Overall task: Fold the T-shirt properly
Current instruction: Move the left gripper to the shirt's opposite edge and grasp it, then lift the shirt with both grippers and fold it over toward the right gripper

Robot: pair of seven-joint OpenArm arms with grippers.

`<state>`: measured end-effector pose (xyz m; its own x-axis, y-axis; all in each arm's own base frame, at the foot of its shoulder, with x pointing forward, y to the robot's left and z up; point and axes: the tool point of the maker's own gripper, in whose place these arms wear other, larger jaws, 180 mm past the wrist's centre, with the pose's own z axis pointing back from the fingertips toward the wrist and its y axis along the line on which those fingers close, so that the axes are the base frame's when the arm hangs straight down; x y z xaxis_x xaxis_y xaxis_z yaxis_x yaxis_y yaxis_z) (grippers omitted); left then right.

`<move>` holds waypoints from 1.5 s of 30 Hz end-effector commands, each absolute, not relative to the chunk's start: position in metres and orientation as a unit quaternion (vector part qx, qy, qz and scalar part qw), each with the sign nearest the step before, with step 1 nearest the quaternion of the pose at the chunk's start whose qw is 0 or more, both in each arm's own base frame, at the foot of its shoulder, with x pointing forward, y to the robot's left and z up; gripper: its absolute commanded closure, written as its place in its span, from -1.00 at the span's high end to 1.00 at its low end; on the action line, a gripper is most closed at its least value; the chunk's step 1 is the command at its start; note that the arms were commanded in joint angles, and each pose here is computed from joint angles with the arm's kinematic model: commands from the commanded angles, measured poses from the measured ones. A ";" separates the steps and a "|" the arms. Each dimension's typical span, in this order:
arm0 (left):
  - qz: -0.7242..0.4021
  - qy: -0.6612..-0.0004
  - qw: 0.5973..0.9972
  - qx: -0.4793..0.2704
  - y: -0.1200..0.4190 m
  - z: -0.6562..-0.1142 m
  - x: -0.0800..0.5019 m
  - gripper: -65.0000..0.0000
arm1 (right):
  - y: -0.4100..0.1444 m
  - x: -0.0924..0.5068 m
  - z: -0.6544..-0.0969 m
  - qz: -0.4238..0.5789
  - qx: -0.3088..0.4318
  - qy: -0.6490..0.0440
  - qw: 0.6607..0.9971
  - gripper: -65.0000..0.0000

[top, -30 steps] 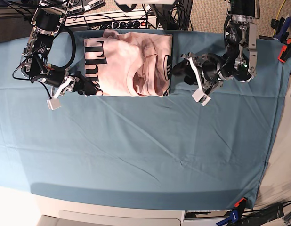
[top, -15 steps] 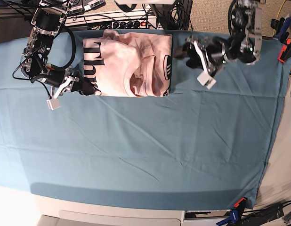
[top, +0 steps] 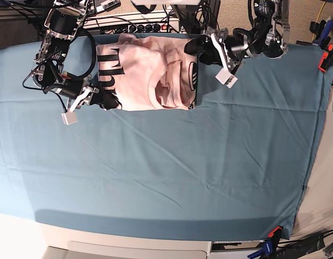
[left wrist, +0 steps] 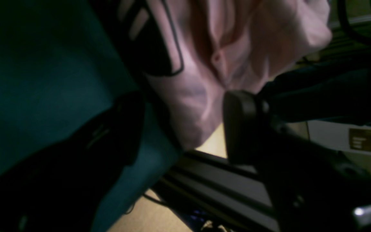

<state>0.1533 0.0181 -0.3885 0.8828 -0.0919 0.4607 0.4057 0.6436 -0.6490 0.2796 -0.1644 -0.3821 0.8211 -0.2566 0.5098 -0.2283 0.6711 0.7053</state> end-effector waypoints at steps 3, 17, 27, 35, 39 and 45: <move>-0.163 -0.160 0.892 -0.390 0.010 -0.398 0.135 0.22 | -0.166 0.288 -0.370 0.000 0.408 -0.319 0.855 -0.57; -0.220 -0.153 0.879 -0.394 -0.018 -0.396 0.129 -0.66 | -0.166 0.288 -0.370 0.000 0.408 -0.320 0.855 -0.57; -0.238 -0.174 0.891 -0.346 0.000 -0.399 0.155 -1.00 | -0.163 0.290 -0.360 -0.007 0.430 -0.334 0.838 -1.00; -0.197 -0.224 0.901 -0.313 0.027 -0.390 0.197 -1.00 | -0.161 0.277 -0.356 0.009 0.419 -0.337 0.843 -1.00; -0.203 -0.246 0.897 -0.308 0.027 -0.382 0.213 -1.00 | -0.155 0.259 -0.354 0.023 0.409 -0.336 0.848 -1.00; -0.207 -0.273 0.891 -0.297 0.030 -0.373 0.244 -1.00 | -0.130 0.229 -0.359 0.022 0.418 -0.325 0.848 -1.00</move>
